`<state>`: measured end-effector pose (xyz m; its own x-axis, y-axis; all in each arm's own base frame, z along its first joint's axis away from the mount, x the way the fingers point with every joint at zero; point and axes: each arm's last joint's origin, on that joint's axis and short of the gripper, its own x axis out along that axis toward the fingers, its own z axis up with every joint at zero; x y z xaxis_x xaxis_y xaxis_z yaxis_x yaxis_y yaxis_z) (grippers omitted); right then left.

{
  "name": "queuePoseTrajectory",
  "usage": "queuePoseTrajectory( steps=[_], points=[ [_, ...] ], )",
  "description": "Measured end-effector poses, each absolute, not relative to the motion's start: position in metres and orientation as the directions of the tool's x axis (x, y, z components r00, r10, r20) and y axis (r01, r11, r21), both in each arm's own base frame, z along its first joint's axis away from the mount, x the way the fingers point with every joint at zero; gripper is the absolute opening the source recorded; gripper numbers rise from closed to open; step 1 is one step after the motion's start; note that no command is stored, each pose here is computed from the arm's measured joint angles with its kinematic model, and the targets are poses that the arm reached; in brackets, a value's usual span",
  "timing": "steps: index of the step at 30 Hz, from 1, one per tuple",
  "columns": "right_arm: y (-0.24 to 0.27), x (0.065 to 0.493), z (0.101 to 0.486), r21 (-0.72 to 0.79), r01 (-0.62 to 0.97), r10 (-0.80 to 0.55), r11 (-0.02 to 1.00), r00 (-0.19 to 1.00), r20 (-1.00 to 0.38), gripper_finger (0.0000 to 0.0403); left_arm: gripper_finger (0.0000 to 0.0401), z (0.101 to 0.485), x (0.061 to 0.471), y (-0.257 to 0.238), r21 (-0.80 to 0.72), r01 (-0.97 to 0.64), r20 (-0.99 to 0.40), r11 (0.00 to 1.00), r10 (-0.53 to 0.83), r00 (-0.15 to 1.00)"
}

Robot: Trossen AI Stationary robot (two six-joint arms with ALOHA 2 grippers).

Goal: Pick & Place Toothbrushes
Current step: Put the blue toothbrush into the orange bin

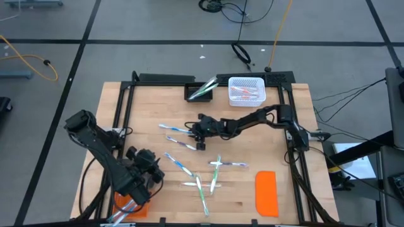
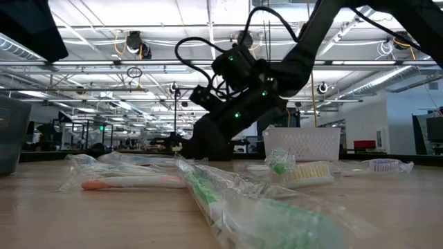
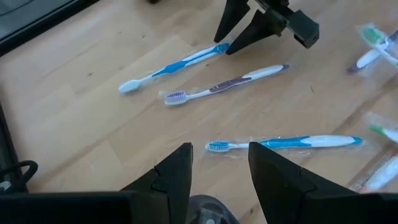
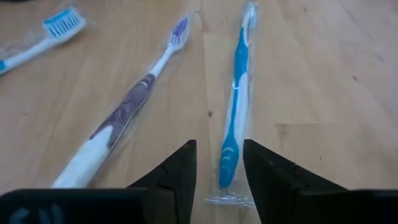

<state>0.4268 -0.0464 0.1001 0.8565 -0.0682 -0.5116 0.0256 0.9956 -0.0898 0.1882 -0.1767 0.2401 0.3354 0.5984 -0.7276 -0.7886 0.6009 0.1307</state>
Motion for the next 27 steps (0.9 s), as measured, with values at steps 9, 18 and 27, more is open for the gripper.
queuePoseTrajectory(
  steps=[9, 18, 27],
  points=[
    [-0.052, 0.428, 0.104, -0.142, 0.077, -0.138, 0.987, 0.861, -0.49, 0.0137, 0.0157, 0.24, 0.189, -0.176, 0.127, -0.79, -0.728, 0.599, 0.597, 0.336],
    [-0.053, 0.427, 0.093, -0.093, 0.058, -0.099, 0.994, 0.838, -0.537, 0.0137, 0.0157, 0.24, 0.19, -0.177, 0.122, -0.781, -0.71, 0.613, 0.603, 0.363],
    [-0.046, 0.427, 0.092, -0.047, 0.05, -0.067, 0.998, 0.833, -0.548, 0.0121, 0.0157, 0.24, 0.191, -0.177, 0.119, -0.781, -0.711, 0.613, 0.602, 0.365]
  ],
)
